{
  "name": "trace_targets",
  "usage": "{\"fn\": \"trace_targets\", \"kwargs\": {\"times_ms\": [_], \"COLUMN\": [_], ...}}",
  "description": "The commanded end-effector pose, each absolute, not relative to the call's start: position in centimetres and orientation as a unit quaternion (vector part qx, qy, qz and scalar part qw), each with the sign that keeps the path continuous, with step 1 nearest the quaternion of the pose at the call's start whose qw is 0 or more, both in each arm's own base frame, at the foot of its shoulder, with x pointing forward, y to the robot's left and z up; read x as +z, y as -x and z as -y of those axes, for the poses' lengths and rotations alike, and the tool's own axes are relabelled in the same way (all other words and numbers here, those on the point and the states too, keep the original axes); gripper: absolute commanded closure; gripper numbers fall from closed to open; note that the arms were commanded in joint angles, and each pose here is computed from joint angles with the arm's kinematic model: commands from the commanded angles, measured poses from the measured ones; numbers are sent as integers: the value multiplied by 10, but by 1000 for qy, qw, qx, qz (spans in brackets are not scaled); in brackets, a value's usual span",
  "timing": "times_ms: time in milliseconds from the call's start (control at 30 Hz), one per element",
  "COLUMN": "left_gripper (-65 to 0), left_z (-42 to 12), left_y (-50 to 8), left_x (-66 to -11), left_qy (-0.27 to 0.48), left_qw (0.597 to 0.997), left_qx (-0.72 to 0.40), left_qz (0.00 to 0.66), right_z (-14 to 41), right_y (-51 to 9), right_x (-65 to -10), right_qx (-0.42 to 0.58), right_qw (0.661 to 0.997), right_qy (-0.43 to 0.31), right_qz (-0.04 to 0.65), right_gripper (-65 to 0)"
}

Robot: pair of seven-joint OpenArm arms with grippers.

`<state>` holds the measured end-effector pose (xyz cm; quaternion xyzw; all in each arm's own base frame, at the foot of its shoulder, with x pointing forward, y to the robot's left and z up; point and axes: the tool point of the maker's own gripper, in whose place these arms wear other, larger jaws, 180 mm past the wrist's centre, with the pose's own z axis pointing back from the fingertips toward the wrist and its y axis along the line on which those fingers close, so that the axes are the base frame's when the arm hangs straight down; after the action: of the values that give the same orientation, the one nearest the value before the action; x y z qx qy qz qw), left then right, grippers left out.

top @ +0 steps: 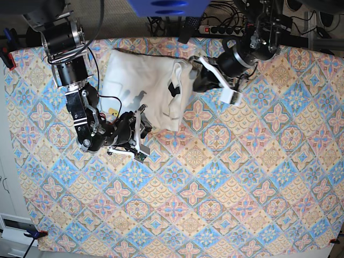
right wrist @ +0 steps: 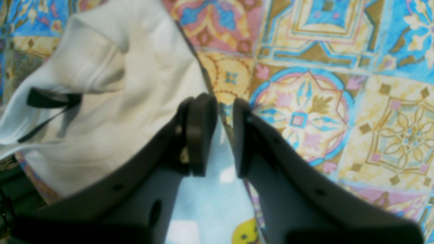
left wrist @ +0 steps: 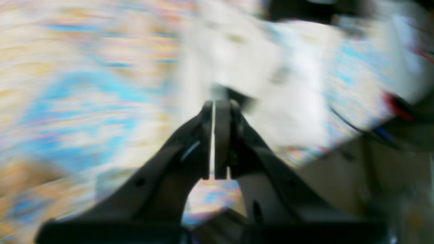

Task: Fold the T-shirt properly
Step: 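Press and fold the bundle's loose edge with the left gripper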

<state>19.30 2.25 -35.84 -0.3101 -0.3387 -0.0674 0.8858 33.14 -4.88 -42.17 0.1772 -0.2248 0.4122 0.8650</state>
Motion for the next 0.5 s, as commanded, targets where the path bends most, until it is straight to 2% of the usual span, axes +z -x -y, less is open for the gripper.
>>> {"fn": "trace_targets", "kwargs": {"times_ms": [0,200,467], "left_gripper": [0,0,0], "left_z": [-10,35,9], "left_y": [-194,-180,-197], "left_x": [-347,-351,-417], "left_qy": [328,370,275], "left_qw": [874,863,913], "left_qx": [-76,-117,-114], "left_qz": [351,322,280], "right_z": [46,64,71], "right_y": [-350,-362,-362], "right_x": [-402,-395,-395], "right_qx": [411,378,375], "right_qw": [856,867,869], "right_qy": [-177,-173,-168], "right_qz": [259,275,274], "right_gripper": [-122,-122,-122]}}
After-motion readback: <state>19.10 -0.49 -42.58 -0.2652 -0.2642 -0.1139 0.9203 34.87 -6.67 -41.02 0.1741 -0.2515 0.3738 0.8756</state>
